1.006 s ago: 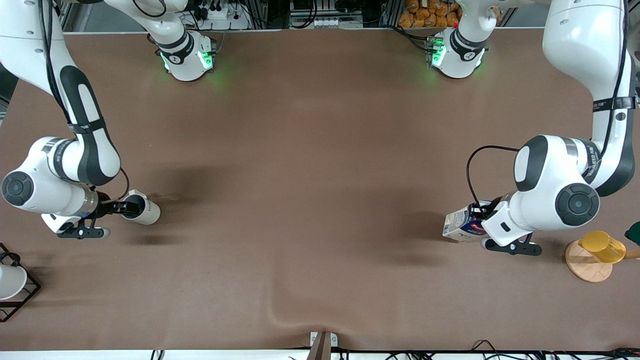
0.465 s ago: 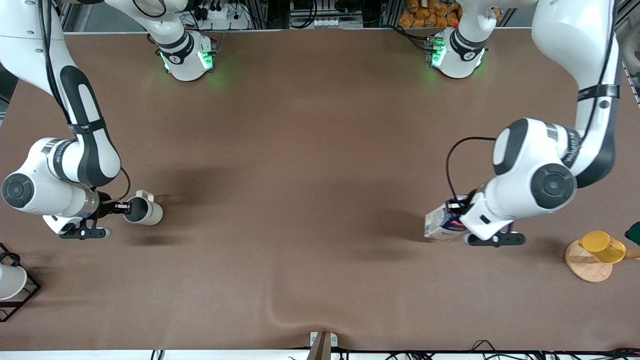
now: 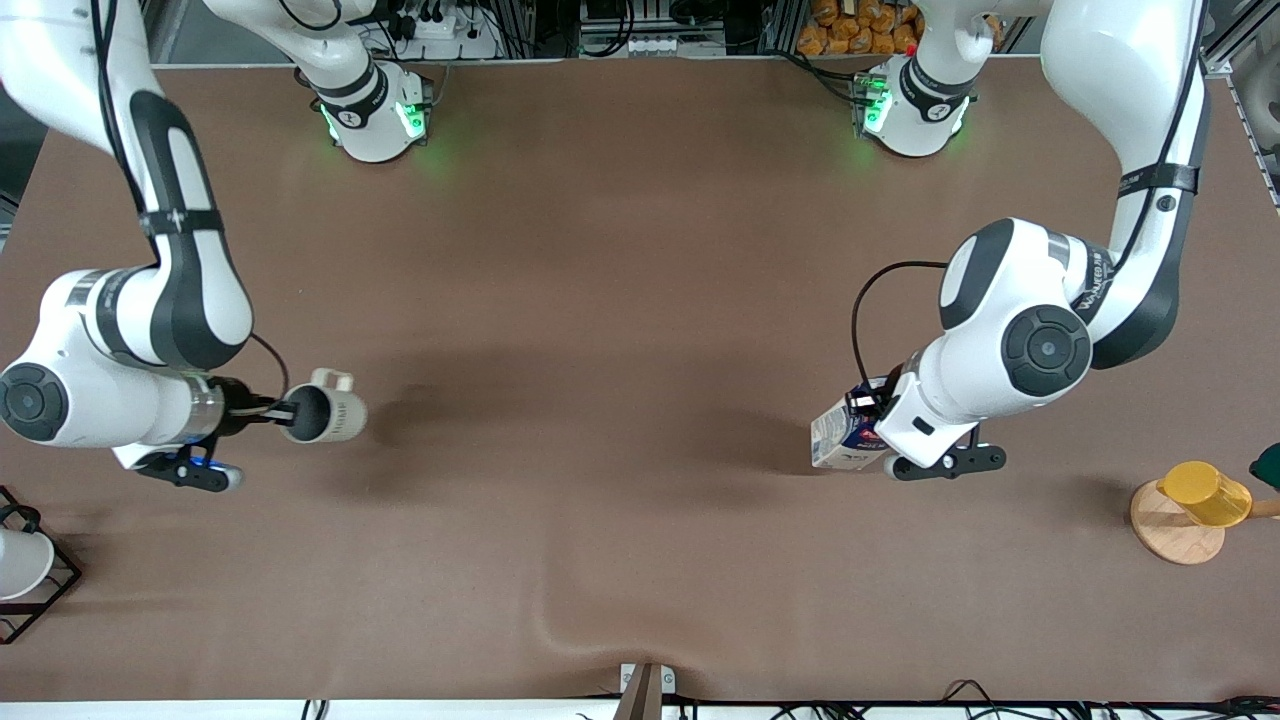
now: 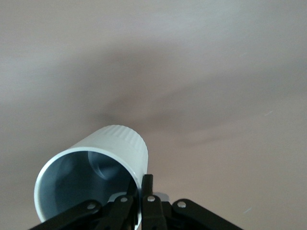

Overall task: Place milk next to cup
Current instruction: 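Carry the mug to the table middle while the left gripper lifts the milk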

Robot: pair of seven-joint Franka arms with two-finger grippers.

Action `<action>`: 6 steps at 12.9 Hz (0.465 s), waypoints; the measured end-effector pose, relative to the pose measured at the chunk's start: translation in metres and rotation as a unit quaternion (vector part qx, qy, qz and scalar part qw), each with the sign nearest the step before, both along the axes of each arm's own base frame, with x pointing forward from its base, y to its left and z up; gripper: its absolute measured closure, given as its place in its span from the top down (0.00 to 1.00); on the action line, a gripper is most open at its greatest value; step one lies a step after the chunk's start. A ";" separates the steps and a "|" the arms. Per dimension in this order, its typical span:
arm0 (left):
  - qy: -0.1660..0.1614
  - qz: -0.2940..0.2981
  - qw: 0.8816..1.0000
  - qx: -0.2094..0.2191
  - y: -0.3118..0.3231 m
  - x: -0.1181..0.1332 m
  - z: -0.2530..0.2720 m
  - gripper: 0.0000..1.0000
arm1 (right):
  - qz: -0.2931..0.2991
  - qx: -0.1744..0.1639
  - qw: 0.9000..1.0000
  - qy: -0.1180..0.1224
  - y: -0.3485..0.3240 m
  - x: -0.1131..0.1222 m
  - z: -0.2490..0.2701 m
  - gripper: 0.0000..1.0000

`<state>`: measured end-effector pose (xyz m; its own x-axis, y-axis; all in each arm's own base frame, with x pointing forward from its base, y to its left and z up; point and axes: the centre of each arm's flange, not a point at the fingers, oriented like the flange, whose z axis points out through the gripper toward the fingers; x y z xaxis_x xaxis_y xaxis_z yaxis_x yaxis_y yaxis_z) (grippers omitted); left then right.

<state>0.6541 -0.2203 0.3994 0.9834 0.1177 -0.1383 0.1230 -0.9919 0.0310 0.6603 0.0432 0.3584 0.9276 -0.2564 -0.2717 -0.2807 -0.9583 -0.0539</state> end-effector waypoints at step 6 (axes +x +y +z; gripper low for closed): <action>-0.012 0.009 1.000 -0.001 0.011 0.002 0.016 0.30 | -0.139 -0.026 0.990 0.012 0.182 -0.024 0.021 0.04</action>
